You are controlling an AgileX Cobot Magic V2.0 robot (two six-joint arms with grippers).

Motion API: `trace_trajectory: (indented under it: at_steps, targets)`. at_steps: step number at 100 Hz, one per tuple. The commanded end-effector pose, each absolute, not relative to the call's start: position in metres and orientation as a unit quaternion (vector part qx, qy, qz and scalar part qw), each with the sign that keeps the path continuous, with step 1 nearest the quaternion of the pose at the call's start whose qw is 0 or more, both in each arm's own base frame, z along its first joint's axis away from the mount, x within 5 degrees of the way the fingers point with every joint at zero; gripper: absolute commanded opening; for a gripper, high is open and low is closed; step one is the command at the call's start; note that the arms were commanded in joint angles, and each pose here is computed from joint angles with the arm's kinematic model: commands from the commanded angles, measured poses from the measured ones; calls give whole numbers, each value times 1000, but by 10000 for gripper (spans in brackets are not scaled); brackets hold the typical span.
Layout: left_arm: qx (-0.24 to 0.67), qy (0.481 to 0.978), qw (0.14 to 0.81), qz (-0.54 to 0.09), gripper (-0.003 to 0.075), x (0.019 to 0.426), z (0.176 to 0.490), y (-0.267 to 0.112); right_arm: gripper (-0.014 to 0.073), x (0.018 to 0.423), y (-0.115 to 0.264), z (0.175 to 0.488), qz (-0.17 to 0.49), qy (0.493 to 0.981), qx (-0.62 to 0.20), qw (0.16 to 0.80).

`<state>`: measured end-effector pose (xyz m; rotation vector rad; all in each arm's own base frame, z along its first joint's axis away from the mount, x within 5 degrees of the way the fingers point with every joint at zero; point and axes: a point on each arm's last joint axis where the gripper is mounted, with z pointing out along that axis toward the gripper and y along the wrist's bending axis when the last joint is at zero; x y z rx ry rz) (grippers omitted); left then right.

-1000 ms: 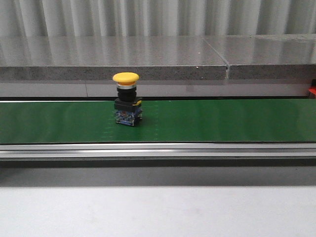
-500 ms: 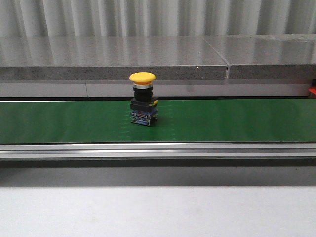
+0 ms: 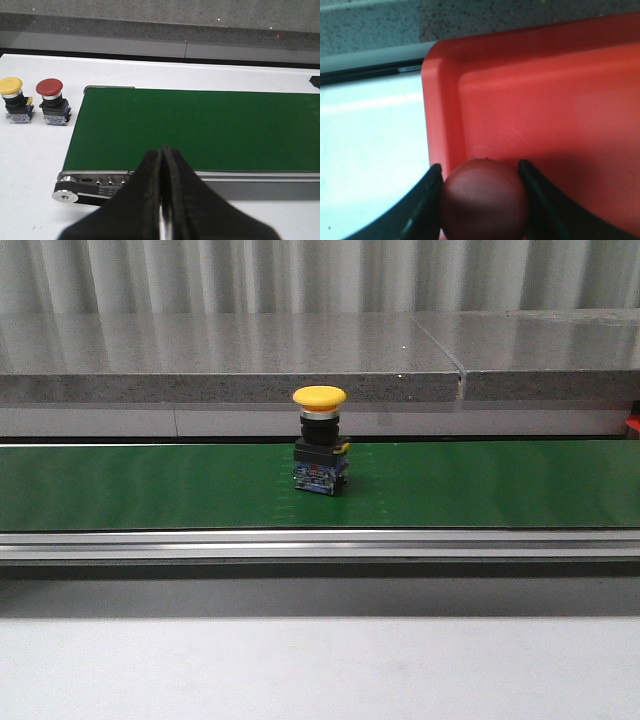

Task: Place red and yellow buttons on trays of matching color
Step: 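Carry the red button into the red tray and open the right gripper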

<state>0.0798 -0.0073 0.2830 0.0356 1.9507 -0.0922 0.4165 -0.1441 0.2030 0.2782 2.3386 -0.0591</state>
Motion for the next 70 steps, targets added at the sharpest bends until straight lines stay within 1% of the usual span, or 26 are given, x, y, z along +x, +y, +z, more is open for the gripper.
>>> trace_trajectory:
  at_steps: [1,33,70]
  targets:
    - [14,802,596,-45,-21,82,297,-8,165,419,-150,242,-48,884,117,450]
    - [14,802,596,-45,-21,82,297,-8,165,418,-152,242,-49,883,119,451]
    - [14,802,596,-45,-21,82,297,-8,165,413,-164,242,-54,883,131,447]
